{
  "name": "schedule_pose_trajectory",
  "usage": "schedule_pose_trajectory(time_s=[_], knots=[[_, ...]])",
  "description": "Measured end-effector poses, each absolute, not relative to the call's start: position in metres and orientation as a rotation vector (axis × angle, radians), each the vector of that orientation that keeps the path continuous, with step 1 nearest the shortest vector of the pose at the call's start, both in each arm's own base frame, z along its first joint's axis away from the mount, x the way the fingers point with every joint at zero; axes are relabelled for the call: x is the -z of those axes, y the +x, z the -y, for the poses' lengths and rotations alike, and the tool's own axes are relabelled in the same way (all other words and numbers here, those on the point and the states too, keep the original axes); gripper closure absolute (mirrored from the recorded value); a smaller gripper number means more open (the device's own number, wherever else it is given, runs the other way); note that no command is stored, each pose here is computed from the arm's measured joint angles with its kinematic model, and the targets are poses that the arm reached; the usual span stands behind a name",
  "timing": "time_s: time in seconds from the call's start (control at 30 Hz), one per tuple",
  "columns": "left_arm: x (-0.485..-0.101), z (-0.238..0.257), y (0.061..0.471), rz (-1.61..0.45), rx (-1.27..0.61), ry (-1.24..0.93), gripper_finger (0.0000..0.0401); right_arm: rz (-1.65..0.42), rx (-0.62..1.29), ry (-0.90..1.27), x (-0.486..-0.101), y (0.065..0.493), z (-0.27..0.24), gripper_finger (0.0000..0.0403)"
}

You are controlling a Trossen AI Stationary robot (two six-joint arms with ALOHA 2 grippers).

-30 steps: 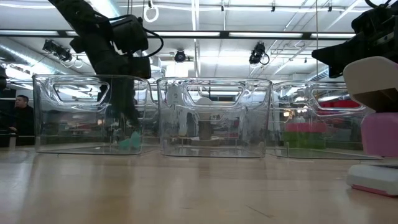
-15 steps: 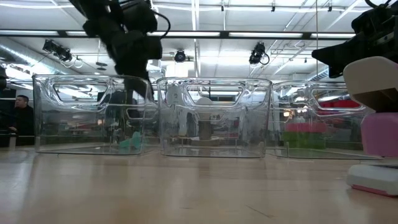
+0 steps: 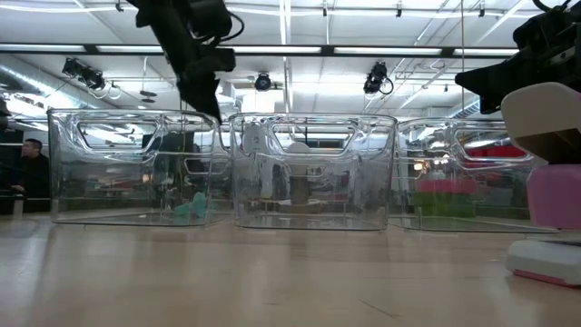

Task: Pick and place Stapler, Stapler remover, tape
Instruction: Adjust the left transparent bin

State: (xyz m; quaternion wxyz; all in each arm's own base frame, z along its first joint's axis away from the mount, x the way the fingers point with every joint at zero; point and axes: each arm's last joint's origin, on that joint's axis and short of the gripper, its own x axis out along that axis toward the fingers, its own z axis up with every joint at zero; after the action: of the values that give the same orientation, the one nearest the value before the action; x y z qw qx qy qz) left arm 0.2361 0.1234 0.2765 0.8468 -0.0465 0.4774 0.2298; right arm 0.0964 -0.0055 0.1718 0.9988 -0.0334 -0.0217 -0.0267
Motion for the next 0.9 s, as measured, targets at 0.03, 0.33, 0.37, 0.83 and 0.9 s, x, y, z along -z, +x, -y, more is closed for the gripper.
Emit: schedule_pose_trajectory(time_s=[0.03, 0.33, 0.37, 0.83, 0.9], knots=[[-0.276, -0.127, 0.231, -1.034, -0.503, -0.113, 0.0275, 0.043, 0.053, -0.067, -0.172, 0.096, 0.006, 0.0381], [-0.265, -0.142, 0.19, -1.331, -0.571, -0.266, 0.0275, 0.043, 0.054, -0.067, -0.172, 0.096, 0.006, 0.0381], [-0.263, -0.142, 0.186, -1.36, -0.572, -0.279, 0.0275, 0.043, 0.053, -0.067, -0.172, 0.096, 0.006, 0.0381], [-0.214, -0.107, 0.16, -1.72, -0.408, -0.345, 0.028, 0.043, 0.053, -0.067, -0.172, 0.096, 0.006, 0.0381], [-0.209, -0.102, 0.16, -1.731, -0.35, -0.352, 0.0292, 0.043, 0.053, -0.067, -0.172, 0.096, 0.006, 0.0381]])
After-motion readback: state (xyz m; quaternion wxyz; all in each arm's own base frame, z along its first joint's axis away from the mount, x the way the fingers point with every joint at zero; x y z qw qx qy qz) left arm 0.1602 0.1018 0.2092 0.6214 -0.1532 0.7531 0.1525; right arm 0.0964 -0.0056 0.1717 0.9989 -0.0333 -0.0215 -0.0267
